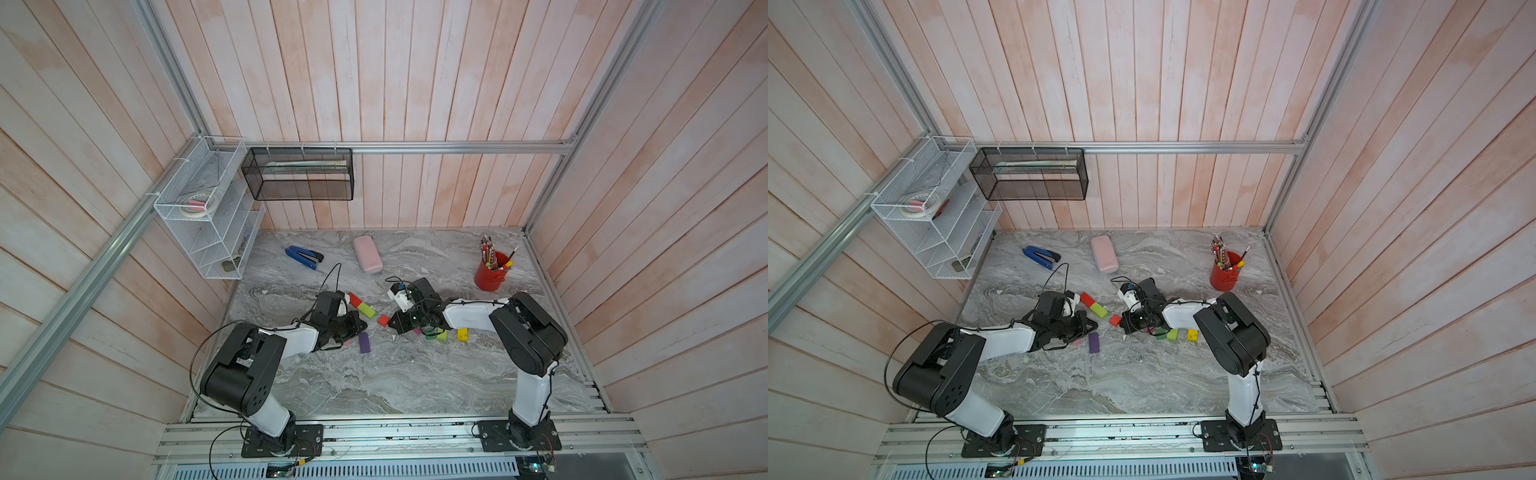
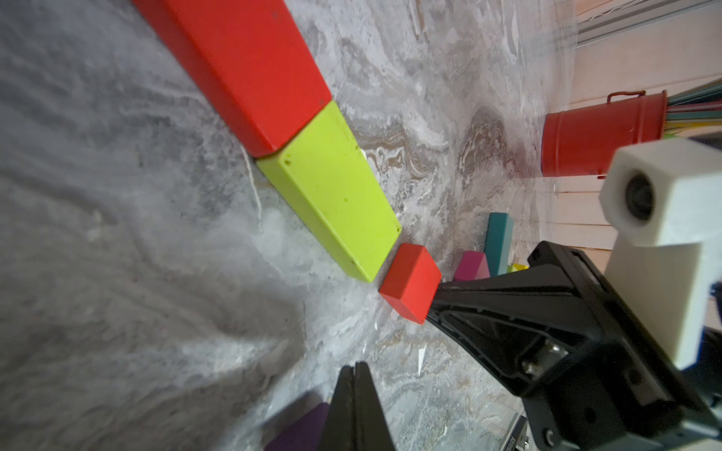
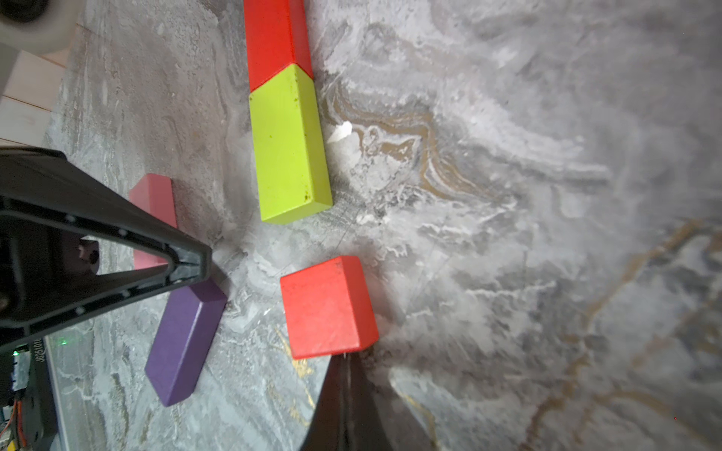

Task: Assemble the letter v with building blocks
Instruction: Assemble the building block at the center of the board.

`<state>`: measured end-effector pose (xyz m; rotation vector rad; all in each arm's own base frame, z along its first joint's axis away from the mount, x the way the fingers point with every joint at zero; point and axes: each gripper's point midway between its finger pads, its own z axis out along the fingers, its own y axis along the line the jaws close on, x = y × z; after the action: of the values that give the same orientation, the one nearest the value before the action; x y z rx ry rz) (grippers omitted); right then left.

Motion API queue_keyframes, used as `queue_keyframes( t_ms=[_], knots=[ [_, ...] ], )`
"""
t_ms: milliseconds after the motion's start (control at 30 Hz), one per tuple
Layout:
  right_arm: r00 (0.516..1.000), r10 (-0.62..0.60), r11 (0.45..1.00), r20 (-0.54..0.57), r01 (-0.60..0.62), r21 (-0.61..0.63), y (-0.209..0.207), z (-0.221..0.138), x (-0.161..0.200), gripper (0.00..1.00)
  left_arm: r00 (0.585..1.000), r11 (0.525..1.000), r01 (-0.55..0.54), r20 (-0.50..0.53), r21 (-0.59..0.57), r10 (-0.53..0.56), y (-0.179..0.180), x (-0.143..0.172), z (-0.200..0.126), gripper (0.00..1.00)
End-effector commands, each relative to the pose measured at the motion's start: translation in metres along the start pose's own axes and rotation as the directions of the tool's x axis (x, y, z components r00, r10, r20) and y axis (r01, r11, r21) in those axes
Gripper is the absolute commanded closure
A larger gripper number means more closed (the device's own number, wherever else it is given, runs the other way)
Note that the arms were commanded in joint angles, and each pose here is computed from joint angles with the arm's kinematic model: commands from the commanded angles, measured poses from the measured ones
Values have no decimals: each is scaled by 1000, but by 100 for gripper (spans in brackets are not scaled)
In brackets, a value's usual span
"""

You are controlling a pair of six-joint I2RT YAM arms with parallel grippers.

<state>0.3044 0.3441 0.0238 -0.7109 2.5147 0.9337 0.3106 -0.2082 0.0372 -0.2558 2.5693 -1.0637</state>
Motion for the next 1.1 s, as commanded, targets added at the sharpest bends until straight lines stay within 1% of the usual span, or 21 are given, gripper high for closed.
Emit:
queue_keyframes(
  t_ms=[0,567,867,1067],
  knots=[
    [998,27,1000,-53,-27,13,-9,11,14,100,1000,1000,-22,4,-13,22,-1,-5,3,100],
    [996,-2,1000,-89,2,-9,-3,19,19,100,1000,1000,-13,2,-20,13,3,-5,7,100],
    [996,-1,1000,-86,1,-3,-4,22,16,100,1000,1000,-21,-4,-20,21,1,-6,8,100],
    [996,-8,1000,-93,6,-21,0,23,17,100,1000,1000,-19,-4,-19,19,1,-7,9,100]
  ],
)
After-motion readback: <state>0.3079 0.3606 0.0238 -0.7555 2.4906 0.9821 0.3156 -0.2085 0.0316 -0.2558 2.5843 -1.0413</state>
